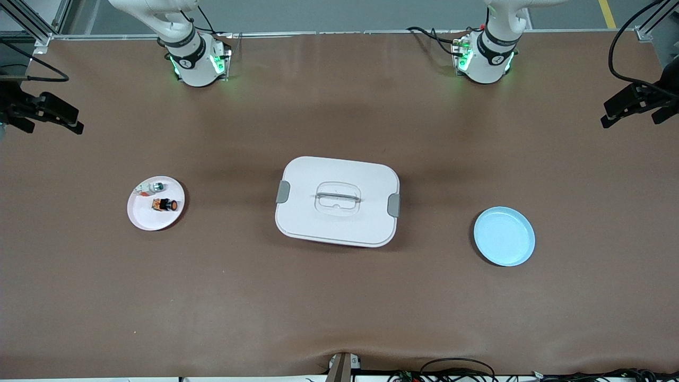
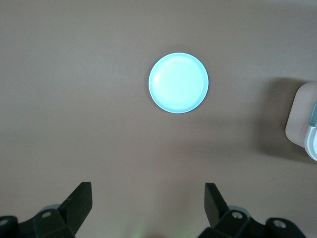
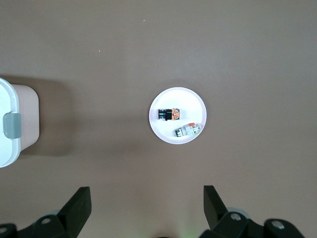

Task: Transfer orange switch to right arm and place

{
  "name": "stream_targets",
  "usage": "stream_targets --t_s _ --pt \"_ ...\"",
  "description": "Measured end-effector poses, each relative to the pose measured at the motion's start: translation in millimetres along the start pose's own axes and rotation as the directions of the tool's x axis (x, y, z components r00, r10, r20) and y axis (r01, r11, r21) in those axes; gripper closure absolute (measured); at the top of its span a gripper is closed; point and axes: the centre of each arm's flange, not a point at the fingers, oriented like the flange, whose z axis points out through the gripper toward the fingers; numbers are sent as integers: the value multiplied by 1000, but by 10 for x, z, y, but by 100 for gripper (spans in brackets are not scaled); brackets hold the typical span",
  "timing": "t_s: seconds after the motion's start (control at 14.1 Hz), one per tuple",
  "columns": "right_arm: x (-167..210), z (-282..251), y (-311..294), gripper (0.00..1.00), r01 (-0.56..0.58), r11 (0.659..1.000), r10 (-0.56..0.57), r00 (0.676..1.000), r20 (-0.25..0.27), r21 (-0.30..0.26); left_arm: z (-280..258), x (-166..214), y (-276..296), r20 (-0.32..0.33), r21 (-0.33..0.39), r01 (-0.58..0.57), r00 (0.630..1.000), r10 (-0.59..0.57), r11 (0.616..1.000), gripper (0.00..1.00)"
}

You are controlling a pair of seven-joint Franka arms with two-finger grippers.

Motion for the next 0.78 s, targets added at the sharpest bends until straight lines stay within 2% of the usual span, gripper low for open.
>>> stream_targets --t_s 0.78 --pt "-226 54 38 0 31 1000 -31 999 21 -1 0 2 84 -3 0 -17 1000 17 1000 0"
